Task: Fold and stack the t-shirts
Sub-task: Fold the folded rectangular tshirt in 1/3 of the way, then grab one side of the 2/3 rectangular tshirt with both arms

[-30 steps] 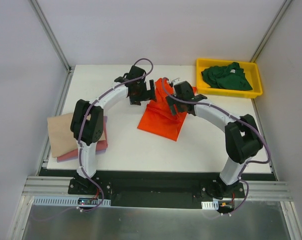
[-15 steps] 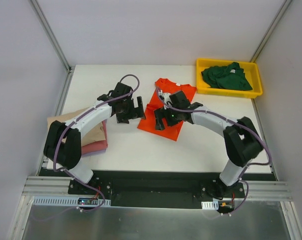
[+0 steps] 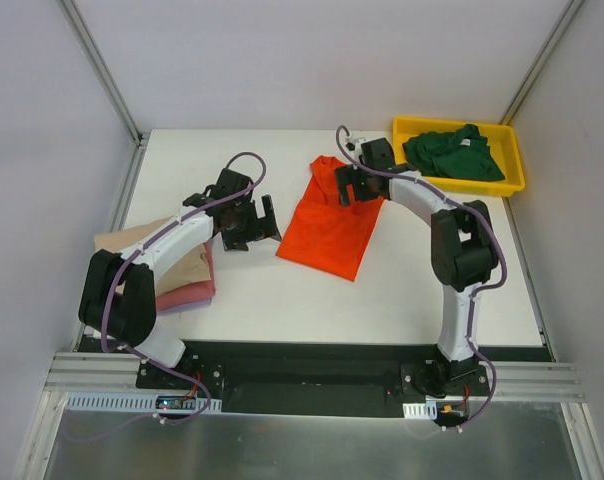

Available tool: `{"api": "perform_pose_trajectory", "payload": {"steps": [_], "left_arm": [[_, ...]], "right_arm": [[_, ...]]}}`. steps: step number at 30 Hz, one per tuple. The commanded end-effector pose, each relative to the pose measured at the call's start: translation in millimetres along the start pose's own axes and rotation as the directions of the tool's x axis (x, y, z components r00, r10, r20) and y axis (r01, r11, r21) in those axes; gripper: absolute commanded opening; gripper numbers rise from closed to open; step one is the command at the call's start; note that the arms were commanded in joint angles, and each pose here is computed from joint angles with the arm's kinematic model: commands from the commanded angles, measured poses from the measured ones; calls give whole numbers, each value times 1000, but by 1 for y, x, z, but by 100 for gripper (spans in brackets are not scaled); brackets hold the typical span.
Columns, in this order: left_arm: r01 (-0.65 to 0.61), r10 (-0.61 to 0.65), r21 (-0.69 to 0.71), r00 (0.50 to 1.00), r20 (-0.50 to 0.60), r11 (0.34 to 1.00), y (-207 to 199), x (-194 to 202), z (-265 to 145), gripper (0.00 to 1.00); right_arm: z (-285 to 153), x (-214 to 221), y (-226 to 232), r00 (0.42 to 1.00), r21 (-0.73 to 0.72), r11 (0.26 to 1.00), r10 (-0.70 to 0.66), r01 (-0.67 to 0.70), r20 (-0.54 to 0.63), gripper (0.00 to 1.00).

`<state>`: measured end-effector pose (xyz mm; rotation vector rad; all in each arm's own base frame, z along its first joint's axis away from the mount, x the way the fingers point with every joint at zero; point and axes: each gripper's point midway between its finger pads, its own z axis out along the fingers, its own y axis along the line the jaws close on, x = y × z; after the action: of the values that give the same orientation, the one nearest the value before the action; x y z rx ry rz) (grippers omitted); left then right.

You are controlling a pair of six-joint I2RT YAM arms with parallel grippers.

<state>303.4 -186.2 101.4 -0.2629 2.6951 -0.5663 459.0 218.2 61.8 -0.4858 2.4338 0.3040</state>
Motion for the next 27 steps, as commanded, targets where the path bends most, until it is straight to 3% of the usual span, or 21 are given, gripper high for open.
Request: {"api": "perform_pose_trajectory", "payload": {"steps": [1, 6, 8, 15, 21, 27], "left_arm": [[19, -19, 32, 1000, 10, 999, -5, -2, -9, 99], [37, -35, 47, 999, -39, 998, -12, -2, 5, 99], [44, -40, 61, 997, -64, 997, -17, -4, 14, 99], [85, -75, 61, 987, -143, 995, -27, -5, 49, 78], [106, -104, 1, 980, -168, 994, -25, -3, 75, 59], [103, -114, -70, 976, -184, 992, -5, 15, 83, 54]], "right_arm": [[-42, -56, -12, 986, 76, 991, -115, 106, 121, 96], [-84, -27, 36, 964, -109, 969, -200, 221, 176, 96], [-92, 18, 58, 957, -190, 941, -259, 281, 130, 96], [-113, 123, 119, 922, -396, 839, -383, 374, 58, 96], [-93, 151, 121, 925, -417, 852, -374, 317, -61, 99], [-82, 173, 114, 910, -383, 879, -374, 285, -181, 93]]}}
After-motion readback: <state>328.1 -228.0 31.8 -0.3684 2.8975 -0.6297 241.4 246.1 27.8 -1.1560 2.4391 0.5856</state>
